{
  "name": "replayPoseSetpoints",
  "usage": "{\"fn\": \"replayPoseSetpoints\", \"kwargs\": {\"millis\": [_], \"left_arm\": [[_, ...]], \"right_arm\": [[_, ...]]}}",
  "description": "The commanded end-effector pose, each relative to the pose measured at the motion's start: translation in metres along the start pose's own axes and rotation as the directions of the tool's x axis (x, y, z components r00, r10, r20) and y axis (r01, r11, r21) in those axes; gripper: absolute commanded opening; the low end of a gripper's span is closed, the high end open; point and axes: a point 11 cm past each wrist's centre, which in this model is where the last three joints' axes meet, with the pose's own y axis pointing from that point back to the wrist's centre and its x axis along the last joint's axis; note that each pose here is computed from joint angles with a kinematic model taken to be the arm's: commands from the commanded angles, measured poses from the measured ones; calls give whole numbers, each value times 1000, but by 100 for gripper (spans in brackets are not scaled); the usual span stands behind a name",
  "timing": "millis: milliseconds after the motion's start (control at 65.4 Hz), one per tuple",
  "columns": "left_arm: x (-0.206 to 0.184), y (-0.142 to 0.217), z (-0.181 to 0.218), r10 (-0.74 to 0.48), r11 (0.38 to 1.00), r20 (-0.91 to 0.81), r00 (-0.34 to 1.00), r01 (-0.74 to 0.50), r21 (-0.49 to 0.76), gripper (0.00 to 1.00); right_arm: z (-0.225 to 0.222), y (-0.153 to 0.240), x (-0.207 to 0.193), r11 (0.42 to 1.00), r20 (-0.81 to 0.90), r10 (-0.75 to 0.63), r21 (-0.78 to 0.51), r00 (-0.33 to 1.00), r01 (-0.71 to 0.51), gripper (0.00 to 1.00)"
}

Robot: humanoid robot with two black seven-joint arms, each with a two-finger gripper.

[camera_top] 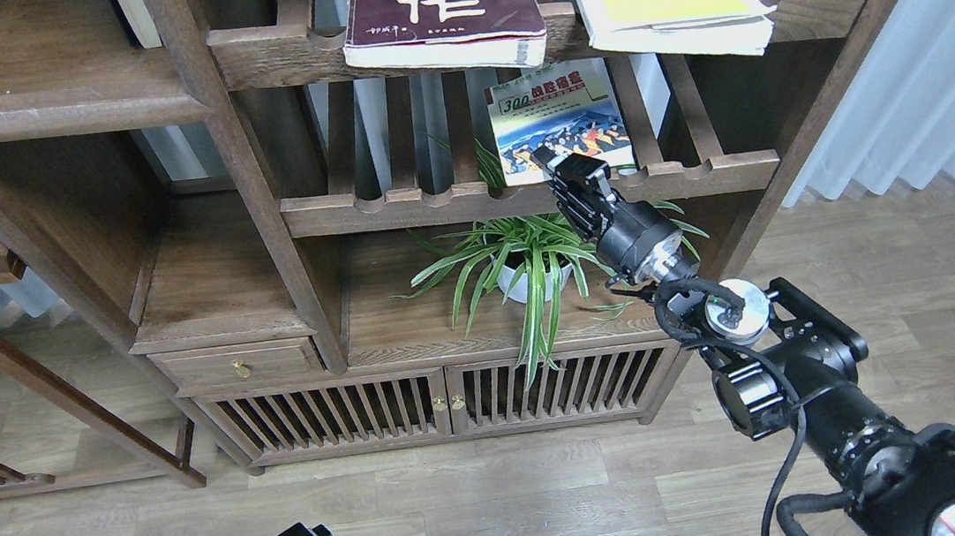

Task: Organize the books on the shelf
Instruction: 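Pull the blue book out and down toward the left gripper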

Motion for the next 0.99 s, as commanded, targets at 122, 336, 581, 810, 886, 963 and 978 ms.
{"fn": "replayPoseSetpoints", "kwargs": {"millis": [122, 336, 581, 810, 886, 963, 978], "left_arm": [[-11, -6, 0, -26, 1000, 6, 1000, 26, 5, 100], [-45, -22, -13, -130, 991, -8, 991, 131, 27, 100], [-101, -34, -26, -294, 954, 1, 956, 293, 68, 100], [-127, -44, -41, -350, 932, 5, 937, 348, 107, 100], [-132, -44, -38, -359, 928, 14, 933, 356, 107, 100], [-140, -45, -36, -376, 922, 21, 927, 371, 106, 100], [-141, -45, -36, -377, 922, 21, 926, 373, 105, 100]], "right_arm": [[3, 56, 12, 999, 23, 4, -48, 1000, -3, 5], [16, 111, 9, 993, 20, -31, -114, 999, 33, 5], [33, 161, 33, 990, 54, 68, -127, 996, -60, 5], [63, 180, 50, 980, 107, 127, -168, 986, -108, 5], [77, 177, 52, 975, 124, 130, -196, 984, -104, 5], [94, 172, 52, 971, 149, 125, -221, 981, -90, 5], [94, 172, 52, 971, 150, 124, -221, 981, -89, 5]]}}
